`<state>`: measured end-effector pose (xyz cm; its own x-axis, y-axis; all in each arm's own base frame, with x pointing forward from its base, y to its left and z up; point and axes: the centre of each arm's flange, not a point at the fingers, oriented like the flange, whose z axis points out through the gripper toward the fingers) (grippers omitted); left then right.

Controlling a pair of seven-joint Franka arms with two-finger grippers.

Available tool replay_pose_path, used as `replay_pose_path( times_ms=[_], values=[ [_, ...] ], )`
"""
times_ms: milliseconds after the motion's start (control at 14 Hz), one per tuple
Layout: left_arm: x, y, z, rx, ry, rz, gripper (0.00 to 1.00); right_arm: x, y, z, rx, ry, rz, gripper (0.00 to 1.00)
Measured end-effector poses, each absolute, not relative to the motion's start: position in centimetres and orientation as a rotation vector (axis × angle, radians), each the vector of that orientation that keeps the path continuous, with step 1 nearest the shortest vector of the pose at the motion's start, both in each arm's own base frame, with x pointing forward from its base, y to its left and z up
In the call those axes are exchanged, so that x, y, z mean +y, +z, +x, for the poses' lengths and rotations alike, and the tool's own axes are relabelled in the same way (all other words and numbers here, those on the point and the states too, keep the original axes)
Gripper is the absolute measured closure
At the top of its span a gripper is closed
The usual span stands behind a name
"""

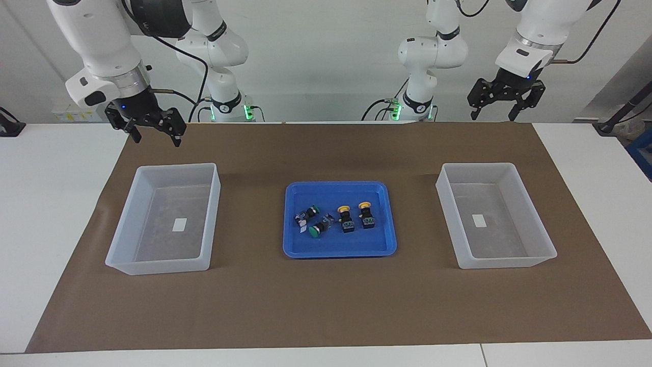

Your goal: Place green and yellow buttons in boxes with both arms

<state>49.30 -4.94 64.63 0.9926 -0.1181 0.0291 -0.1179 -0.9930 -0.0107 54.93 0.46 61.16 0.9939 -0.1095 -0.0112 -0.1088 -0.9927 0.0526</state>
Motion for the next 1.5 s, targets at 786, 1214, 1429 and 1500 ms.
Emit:
replay_pose_path(
  times_ms=[786,1214,1429,1500],
  values=[
    [-3.2,64.8,49.6,0.132,-0.078,-3.131,0.0,0.2,61.2,54.9,-0.178,-0.022,3.085,0.0],
    [-2.9,64.8,49.7,0.121,-0.076,-3.131,0.0,0.1,61.1,55.4,-0.178,0.03,3.087,0.0],
    [-2.4,64.0,50.0,0.105,-0.102,-3.132,0.0,0.5,60.4,56.0,-0.244,0.077,3.085,0.0],
    [-2.7,63.6,50.0,0.104,-0.099,-3.133,0.0,0.9,60.0,56.1,-0.276,0.091,3.084,0.0]
  ],
)
